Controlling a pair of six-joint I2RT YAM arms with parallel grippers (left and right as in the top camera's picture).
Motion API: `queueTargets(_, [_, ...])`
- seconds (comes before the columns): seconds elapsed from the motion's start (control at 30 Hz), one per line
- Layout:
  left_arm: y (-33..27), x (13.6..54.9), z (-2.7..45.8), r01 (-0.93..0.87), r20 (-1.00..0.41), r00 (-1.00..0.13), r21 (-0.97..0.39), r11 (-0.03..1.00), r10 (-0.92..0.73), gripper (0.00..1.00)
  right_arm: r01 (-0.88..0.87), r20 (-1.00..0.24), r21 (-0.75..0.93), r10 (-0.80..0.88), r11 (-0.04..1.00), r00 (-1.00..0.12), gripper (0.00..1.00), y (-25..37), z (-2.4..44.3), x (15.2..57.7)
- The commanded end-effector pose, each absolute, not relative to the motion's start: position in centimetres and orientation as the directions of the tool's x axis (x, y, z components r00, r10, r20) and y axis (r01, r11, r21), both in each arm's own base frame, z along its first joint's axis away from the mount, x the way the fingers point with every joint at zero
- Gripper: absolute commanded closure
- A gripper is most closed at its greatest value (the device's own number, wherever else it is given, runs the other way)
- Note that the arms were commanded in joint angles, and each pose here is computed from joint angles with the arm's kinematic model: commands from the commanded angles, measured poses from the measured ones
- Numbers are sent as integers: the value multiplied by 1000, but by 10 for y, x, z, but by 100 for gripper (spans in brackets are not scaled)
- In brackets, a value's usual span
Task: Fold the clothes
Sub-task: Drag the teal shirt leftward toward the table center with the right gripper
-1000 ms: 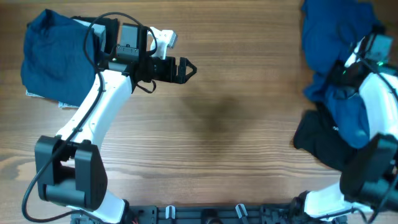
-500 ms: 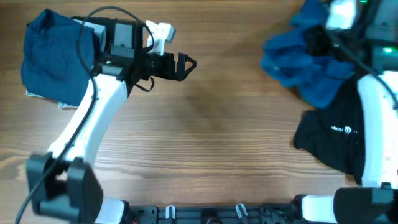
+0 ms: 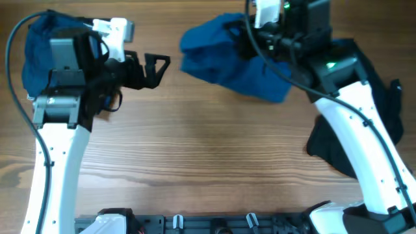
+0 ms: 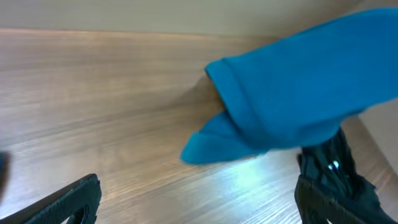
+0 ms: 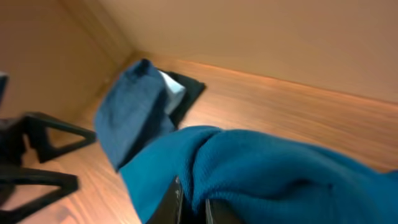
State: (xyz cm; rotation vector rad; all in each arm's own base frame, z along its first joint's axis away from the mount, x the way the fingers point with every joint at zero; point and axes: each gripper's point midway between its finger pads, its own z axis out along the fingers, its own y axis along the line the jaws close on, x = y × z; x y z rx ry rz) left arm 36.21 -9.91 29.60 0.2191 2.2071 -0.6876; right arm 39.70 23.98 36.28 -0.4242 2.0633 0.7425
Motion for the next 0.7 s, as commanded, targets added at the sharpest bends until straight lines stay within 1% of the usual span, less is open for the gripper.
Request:
queueTargets(0.0, [-76, 354, 308, 321, -752, -652, -391, 863, -98, 0, -481, -841, 412, 119, 774, -528, 96, 263, 393, 397])
queueTargets(0.13, [-49, 348, 313, 245, -746, -646, -401, 883, -160, 0, -445, -826, 457, 182, 770, -534, 96, 291, 390, 399])
queueTargets(0.23, [-33, 344, 318, 197, -747, -633, -408, 891, -202, 0, -466, -821, 470, 179, 750, -542, 96, 318, 378, 402])
queueTargets(0.33, [-23, 339, 322, 170, -752, -620, -405, 899, -222, 0, -470, -816, 480, 181, 741, -549, 96, 342, 361, 412])
queueTargets(0.43, [-14, 334, 325, 145, -754, -612, -404, 903, -239, 0, -454, -802, 517, 226, 726, -553, 96, 357, 350, 426])
queueTargets(0.6, [-8, 333, 326, 129, -757, -604, -402, 906, -250, 0, -459, -811, 541, 294, 705, -505, 96, 375, 338, 455])
queueTargets(0.67, [-8, 334, 325, 128, -754, -607, -404, 906, -250, 0, -475, -823, 544, 331, 691, -461, 96, 388, 327, 475])
